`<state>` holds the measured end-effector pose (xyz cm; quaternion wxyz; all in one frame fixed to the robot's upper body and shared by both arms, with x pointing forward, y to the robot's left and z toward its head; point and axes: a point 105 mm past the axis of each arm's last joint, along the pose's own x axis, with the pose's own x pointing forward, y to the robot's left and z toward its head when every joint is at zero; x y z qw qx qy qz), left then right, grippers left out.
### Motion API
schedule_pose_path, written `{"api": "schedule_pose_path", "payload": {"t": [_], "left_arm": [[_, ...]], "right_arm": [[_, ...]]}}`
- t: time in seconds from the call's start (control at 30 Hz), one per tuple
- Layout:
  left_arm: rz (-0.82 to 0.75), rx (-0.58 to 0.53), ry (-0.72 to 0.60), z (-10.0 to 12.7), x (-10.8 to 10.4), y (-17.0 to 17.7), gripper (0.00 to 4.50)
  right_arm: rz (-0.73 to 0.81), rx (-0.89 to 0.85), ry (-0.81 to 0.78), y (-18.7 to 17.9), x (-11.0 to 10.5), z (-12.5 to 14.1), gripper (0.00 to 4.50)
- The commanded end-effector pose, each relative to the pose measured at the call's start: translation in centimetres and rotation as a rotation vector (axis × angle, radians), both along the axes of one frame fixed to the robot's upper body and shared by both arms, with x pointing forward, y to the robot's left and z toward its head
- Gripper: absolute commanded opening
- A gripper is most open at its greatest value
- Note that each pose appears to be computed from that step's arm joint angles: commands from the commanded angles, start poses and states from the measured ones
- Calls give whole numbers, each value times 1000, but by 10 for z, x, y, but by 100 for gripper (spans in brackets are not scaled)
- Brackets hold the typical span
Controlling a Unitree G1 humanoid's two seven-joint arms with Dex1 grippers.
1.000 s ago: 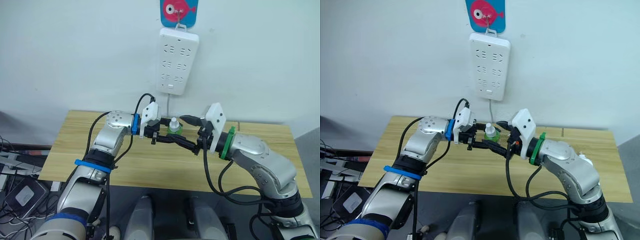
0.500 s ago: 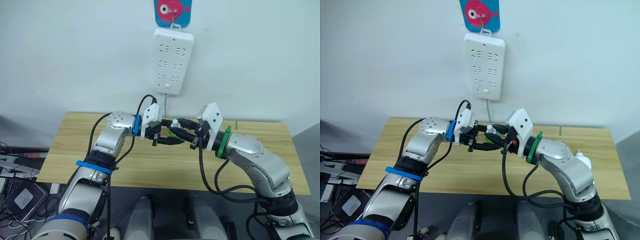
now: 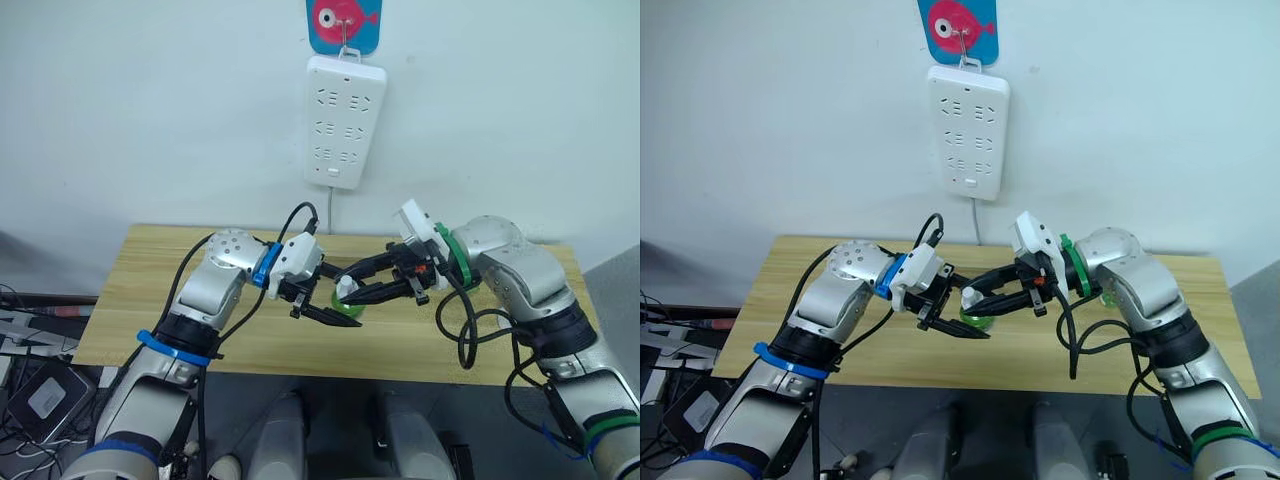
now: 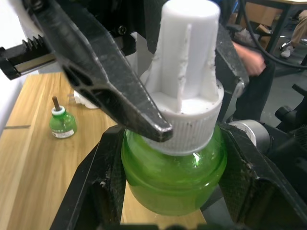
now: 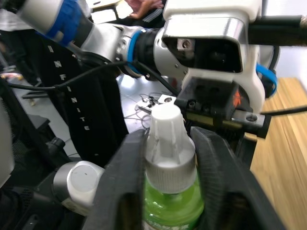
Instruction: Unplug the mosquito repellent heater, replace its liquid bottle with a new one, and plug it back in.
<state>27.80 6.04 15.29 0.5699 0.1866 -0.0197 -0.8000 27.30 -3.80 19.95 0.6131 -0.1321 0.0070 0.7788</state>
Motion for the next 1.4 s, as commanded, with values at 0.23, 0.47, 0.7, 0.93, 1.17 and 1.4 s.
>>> {"api": "schedule_pose_path", "payload": {"t": [0.23, 0.47, 0.7, 0.93, 1.17, 1.4], "left_arm": [[40, -31, -13, 4, 8, -1, 224], [221, -107, 31, 7, 26, -8, 224], [249, -120, 35, 7, 27, -13, 224], [237, -105, 28, 7, 28, -14, 224], [222, -98, 22, 5, 28, -16, 224], [112, -65, 20, 1, 11, -12, 224]], "right_arm": [[-171, -49, -106, -46, -3, 9, 446], [-488, 77, -106, -28, -9, 3, 446], [-667, 174, -79, -5, -6, -5, 429], [-702, 202, -60, -3, -6, -5, 206], [-629, 210, -51, -2, -11, -2, 109], [-236, 168, -81, 6, -19, 8, 109]]}}
